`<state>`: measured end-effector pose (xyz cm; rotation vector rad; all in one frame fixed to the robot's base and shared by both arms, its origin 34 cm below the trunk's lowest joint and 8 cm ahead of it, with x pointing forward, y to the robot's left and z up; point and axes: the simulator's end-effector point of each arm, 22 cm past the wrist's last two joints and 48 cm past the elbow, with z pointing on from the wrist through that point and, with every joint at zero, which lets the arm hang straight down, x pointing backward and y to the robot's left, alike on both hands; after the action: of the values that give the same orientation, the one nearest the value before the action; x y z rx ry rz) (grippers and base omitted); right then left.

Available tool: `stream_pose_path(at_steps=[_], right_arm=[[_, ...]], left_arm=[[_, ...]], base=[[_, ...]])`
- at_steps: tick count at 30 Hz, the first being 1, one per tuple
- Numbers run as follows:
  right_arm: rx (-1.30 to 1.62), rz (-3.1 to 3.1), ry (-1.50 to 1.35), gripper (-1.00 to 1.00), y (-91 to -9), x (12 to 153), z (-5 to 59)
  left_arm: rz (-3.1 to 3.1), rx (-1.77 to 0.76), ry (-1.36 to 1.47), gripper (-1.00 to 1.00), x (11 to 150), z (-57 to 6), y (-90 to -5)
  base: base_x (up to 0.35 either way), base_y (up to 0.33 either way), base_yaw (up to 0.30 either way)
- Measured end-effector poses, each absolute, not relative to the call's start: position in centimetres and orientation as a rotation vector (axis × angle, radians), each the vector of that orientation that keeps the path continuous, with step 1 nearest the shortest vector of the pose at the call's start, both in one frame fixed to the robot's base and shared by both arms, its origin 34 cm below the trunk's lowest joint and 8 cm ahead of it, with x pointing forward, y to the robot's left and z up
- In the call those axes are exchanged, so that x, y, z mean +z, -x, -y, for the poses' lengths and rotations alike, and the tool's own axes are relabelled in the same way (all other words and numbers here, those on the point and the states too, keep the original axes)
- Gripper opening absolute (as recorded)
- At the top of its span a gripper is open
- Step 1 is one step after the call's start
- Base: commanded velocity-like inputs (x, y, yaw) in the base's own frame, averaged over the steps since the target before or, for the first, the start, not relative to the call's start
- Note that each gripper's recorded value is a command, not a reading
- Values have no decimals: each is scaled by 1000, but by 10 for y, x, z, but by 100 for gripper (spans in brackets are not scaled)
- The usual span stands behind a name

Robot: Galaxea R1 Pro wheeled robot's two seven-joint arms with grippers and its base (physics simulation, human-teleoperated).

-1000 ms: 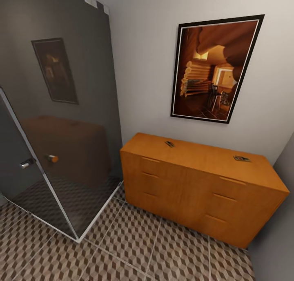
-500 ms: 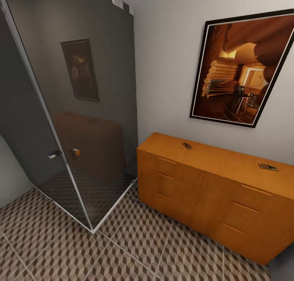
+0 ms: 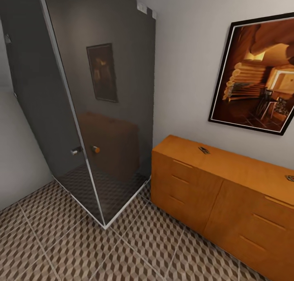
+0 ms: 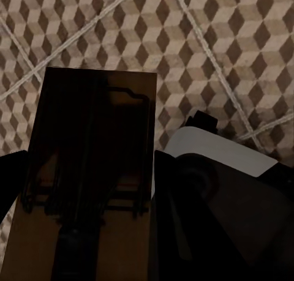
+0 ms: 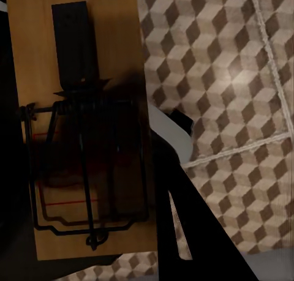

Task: Take the four mousetraps from the cabinet in the bathroom and place them on the bathroom floor. Make sure all four end up on the same floor surface, and ensure that at least two of them are either under or directly next to the same bathroom sink.

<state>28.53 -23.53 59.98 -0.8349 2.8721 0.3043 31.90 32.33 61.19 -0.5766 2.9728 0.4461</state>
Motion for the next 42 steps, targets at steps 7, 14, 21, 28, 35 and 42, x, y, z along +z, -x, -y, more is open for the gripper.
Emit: stream_pose_path(at_steps=[7, 14, 21, 28, 35, 42], right_arm=[[222, -2858, 830, -100, -295, 600, 244], [153, -2843, 825, -100, -303, 600, 252], [128, -2831, 826, -100, -310, 602, 258], [124, -2816, 835, -100, -314, 604, 256], [117, -2807, 856, -100, -315, 605, 254], [113, -2799, 856, -100, -317, 606, 254]], left_arm=[[-2965, 442, 577, -100, 614, -323, -322], [-2956, 439, 577, -100, 615, -323, -325], [-2949, 435, 578, -100, 617, -323, -328], [-2941, 432, 578, -100, 619, -323, -331], [-2934, 429, 578, -100, 620, -323, -334], [-2927, 426, 578, -100, 622, -323, -336]], base=[[0, 0, 211], [0, 0, 210], [0, 0, 209], [0, 0, 222], [0, 0, 246], [0, 0, 224]])
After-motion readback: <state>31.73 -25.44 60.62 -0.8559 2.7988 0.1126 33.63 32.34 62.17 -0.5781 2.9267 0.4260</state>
